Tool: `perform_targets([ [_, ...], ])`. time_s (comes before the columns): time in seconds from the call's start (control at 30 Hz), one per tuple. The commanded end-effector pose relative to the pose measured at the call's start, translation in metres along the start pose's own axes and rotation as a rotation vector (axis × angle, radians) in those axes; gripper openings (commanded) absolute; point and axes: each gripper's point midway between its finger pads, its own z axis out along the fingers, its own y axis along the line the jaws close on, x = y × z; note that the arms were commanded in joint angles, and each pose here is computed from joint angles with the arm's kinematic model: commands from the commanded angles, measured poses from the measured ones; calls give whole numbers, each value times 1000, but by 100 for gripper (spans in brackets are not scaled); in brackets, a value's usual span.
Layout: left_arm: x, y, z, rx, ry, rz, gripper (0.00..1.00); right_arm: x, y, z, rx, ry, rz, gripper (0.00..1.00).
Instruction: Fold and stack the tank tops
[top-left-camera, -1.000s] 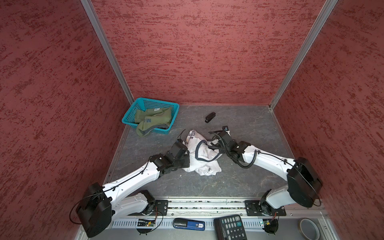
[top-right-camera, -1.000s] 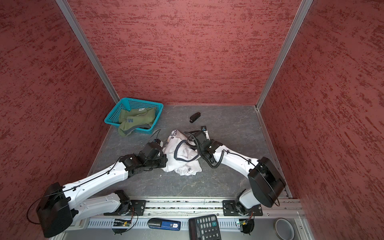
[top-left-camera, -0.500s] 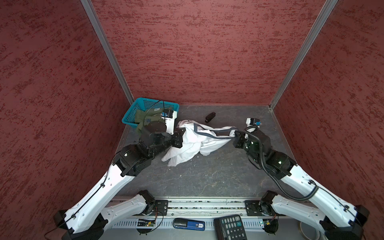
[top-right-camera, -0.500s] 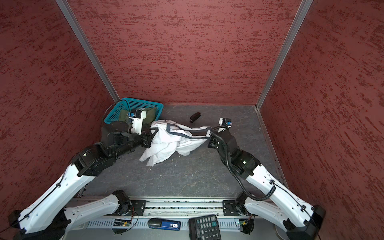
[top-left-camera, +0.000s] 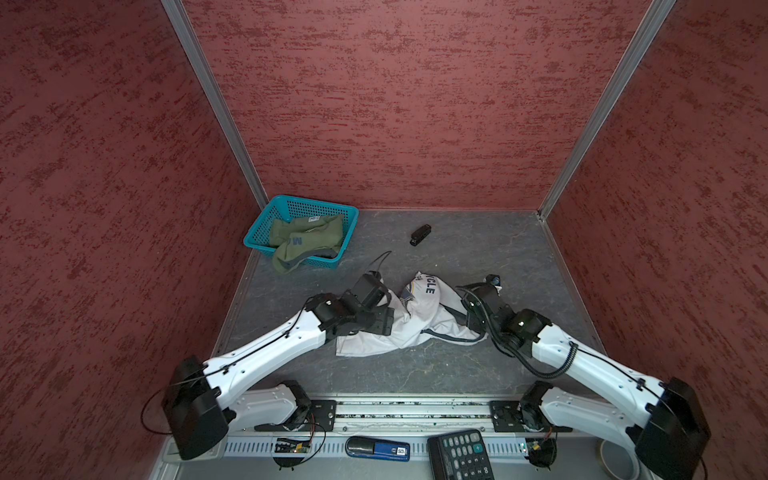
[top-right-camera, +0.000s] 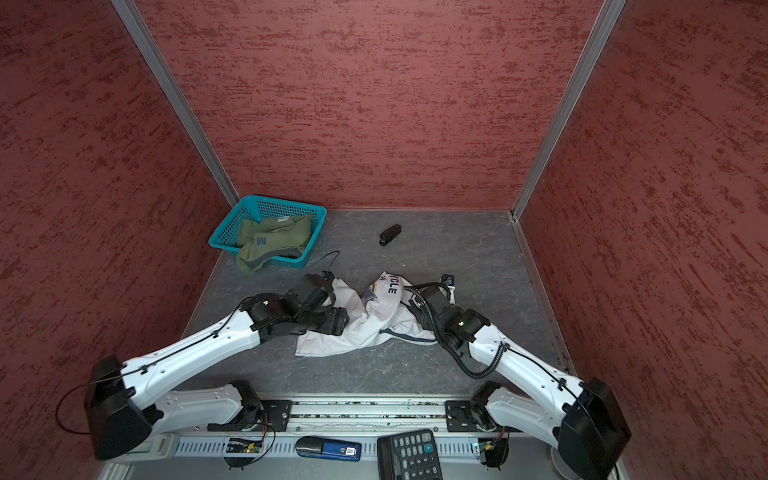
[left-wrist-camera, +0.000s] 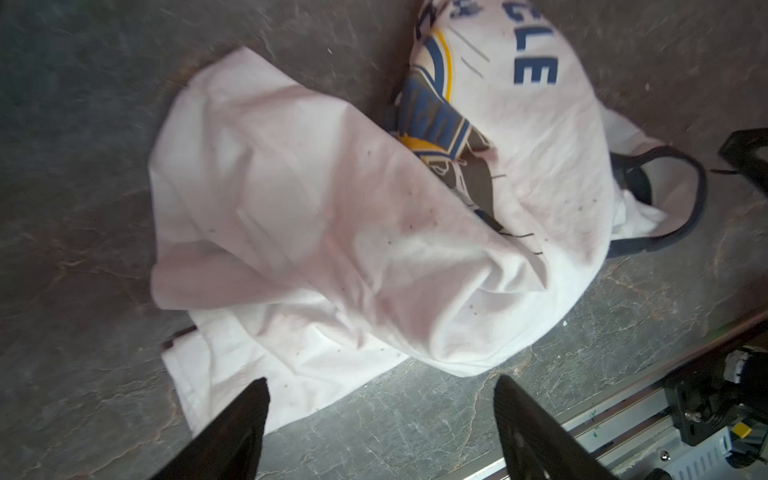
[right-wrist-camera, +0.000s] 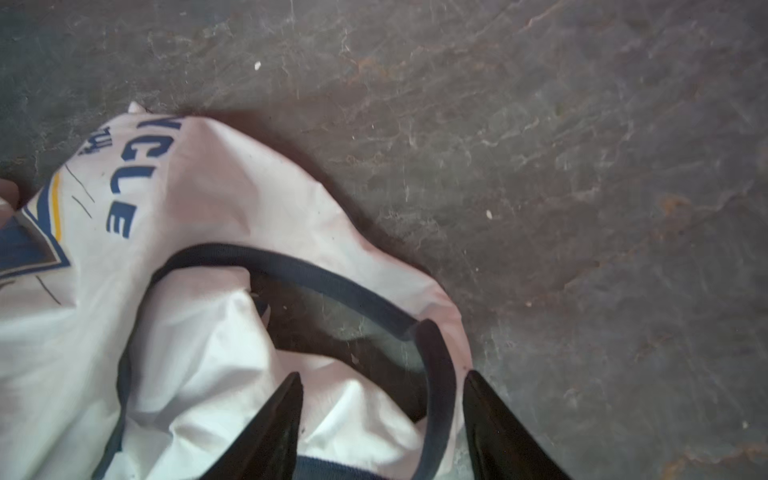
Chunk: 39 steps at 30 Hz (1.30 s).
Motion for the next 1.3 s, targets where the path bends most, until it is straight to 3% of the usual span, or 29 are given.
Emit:
perform_targets([
  [0.0,-7,23,-9,22,-63,-155,88,-4,10,8,-9,65,-119,63],
  [0.17,4,56,-1,-20,-54,-288,88,22,22,37,-10,202,-210,59],
  [0.37,15,76,15,-40,-20,-373,88,29,35,60,-23,241,-250,55],
  [0.7,26,89,29,-47,0,-425,89,36,32,105,77,269,-301,47],
  [0.87,30,94,30,-59,4,-434,89,28,24,114,132,247,-269,33],
  [1.03,32,98,31,-75,6,-443,89,15,14,110,157,217,-220,10],
  [1.27,31,98,35,-73,15,-445,89,-11,21,82,96,120,-175,2],
])
